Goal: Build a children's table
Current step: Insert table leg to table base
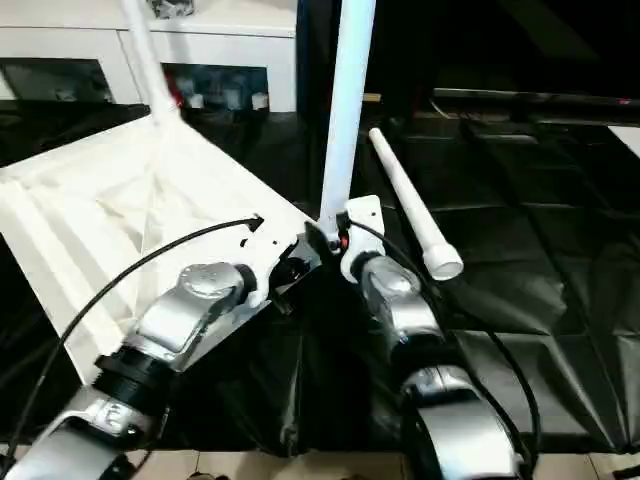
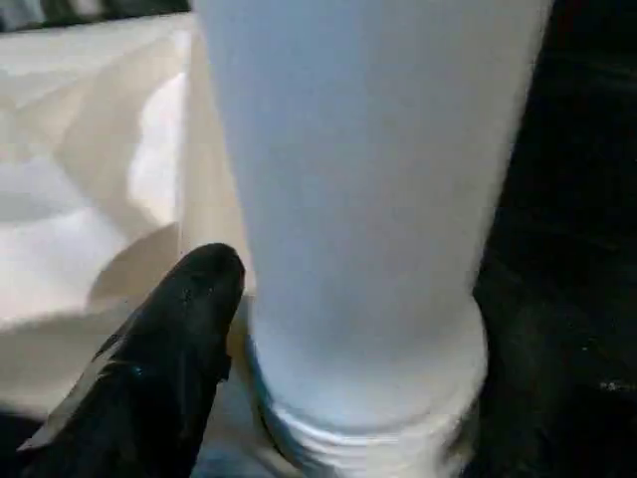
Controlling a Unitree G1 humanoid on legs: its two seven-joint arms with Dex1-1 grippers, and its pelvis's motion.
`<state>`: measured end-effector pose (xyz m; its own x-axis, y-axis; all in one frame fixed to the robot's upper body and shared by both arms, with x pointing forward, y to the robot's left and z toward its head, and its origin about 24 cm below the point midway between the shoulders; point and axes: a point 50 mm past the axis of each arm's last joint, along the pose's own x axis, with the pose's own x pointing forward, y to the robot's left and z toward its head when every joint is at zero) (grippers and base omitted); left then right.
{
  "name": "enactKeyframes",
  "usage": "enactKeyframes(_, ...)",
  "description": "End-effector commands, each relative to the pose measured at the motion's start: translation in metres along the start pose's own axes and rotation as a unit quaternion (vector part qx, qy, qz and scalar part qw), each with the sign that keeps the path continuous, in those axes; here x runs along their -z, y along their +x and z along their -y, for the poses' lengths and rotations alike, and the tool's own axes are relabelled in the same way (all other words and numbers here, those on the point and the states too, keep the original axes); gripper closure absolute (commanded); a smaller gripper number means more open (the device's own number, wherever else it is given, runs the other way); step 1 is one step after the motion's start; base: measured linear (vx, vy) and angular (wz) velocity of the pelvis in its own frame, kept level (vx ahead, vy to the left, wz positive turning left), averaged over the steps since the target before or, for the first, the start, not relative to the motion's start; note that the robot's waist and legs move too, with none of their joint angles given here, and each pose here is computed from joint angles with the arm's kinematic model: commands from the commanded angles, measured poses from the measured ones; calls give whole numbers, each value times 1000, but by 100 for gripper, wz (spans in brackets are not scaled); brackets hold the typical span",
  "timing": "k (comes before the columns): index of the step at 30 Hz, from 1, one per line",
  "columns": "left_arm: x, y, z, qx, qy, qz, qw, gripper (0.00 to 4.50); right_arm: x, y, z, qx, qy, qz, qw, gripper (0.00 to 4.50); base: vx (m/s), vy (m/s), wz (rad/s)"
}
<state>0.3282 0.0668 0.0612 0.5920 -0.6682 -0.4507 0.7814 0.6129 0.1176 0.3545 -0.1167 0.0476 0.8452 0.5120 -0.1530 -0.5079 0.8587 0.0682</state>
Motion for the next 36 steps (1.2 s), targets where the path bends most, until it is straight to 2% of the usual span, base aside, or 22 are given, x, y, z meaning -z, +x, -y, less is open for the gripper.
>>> enactKeyframes(1, -11, -3, 3, 30, 29, 27, 999, 450, -6, -6, -1, -34, -22, 0, 999, 53, 0, 0, 0)
enactKeyframes(9, -2, -11, 9, 104, 51, 18, 993, 450, -7, -29, 3, -112, -58, -27, 992, 53, 0, 0, 0)
enactKeyframes(15, 5, -18, 10, 157, 66, 3, 985, 450, -7, -45, -1, -183, -69, -63, 979, 53, 0, 0, 0)
enactKeyframes(17, 7, -23, 9, 183, 69, 3, 981, 450, -6, -53, -2, -219, -79, -83, 969, 53, 0, 0, 0)
enactKeyframes(23, 8, -29, 10, 223, 82, 11, 971, 450, -5, -61, -3, -247, -84, -101, 960, 53, 0, 0, 0)
enactKeyframes(26, 8, -34, 13, 258, 91, 10, 962, 450, -4, -66, -4, -266, -88, -118, 953, 53, 0, 0, 0)
enactKeyframes(28, 8, -35, 14, 271, 96, 11, 958, 450, -4, -68, -4, -273, -92, -126, 949, 87, 0, 0, 0)
enactKeyframes(31, 8, -36, 14, 280, 98, 11, 955, 450, -2, -71, -4, -279, -94, -135, 946, 90, 0, 0, 0)
enactKeyframes(33, 8, -36, 14, 283, 99, 10, 954, 450, 0, -72, -5, -284, -98, -143, 943, 131, 0, 0, 0)
enactKeyframes(36, 9, -37, 14, 286, 101, 8, 953, 450, 1, -74, -5, -288, -101, -149, 941, 154, 0, 0, 0)
